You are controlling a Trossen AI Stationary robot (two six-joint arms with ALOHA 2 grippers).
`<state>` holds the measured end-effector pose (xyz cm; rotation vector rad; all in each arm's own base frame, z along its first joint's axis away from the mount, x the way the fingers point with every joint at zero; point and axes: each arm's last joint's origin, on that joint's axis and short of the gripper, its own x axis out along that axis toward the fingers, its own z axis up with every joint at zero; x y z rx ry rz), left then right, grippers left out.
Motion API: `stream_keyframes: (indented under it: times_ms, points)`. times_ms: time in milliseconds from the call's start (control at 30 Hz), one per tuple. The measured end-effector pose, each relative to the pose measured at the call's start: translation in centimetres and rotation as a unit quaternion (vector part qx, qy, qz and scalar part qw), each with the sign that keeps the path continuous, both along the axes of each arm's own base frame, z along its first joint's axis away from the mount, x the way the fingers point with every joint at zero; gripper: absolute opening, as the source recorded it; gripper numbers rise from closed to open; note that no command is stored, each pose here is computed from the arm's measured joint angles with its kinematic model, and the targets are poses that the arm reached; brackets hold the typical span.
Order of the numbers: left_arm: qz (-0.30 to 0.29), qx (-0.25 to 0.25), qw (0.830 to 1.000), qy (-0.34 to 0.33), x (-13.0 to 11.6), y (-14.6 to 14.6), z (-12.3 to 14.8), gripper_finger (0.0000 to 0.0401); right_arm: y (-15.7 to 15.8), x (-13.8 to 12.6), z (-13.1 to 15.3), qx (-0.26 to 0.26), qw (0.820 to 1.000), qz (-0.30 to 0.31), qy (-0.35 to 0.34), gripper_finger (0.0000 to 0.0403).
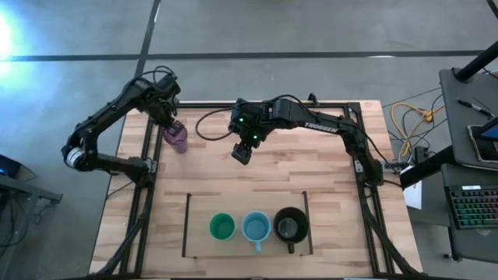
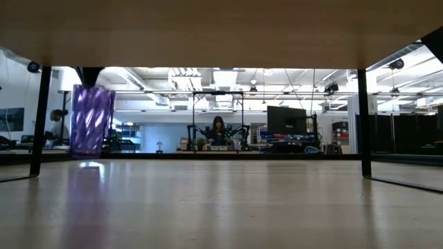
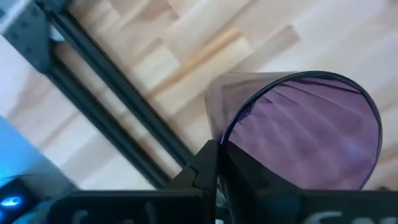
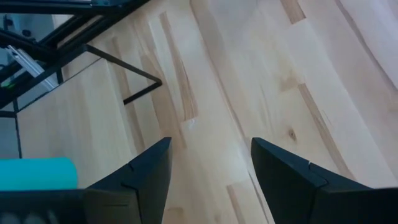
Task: Stack small to large cups/mugs on shelf
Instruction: Put the purple glass on the shelf
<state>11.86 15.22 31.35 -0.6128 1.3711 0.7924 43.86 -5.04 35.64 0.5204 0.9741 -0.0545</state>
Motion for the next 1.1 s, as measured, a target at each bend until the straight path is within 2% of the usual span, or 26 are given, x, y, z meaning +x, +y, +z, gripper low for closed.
stream_keyframes:
  times_ms: [200,367,433,500,700,967,1100]
  points:
    - [0.027,0.000,0.993,-0.111,-1.9,-3.3,3.1,0.0000,0.1,-0.4,0.5,-0.001,1.000,0.000,-0.002,0.0211]
    - [0.049,0.015,0.985,-0.163,-4.1,-6.9,6.2,0.0000,0.0,-1.0,0.1,-0.026,0.999,-0.009,0.037,0.0211]
    - [0.057,0.021,0.975,-0.216,-4.8,-8.4,7.6,0.0000,-0.1,-1.1,0.0,-0.032,0.998,-0.013,0.044,0.0211]
    - [0.061,0.007,0.961,-0.269,-5.5,-9.7,8.8,0.0000,-0.1,-1.1,0.0,-0.033,0.998,-0.013,0.044,0.0211]
    - [0.073,-0.020,0.928,-0.365,-7.4,-12.6,11.6,0.0000,-0.1,-1.1,0.1,-0.035,0.998,-0.014,0.042,0.0211]
    - [0.056,-0.100,0.887,-0.447,-10.1,-15.6,12.2,0.0000,0.0,-0.8,0.2,-0.028,0.999,-0.024,0.027,0.0211]
    - [0.059,-0.107,0.879,-0.462,-11.0,-16.4,12.1,0.0000,0.1,-0.3,0.6,-0.018,0.999,-0.032,-0.003,0.0211]
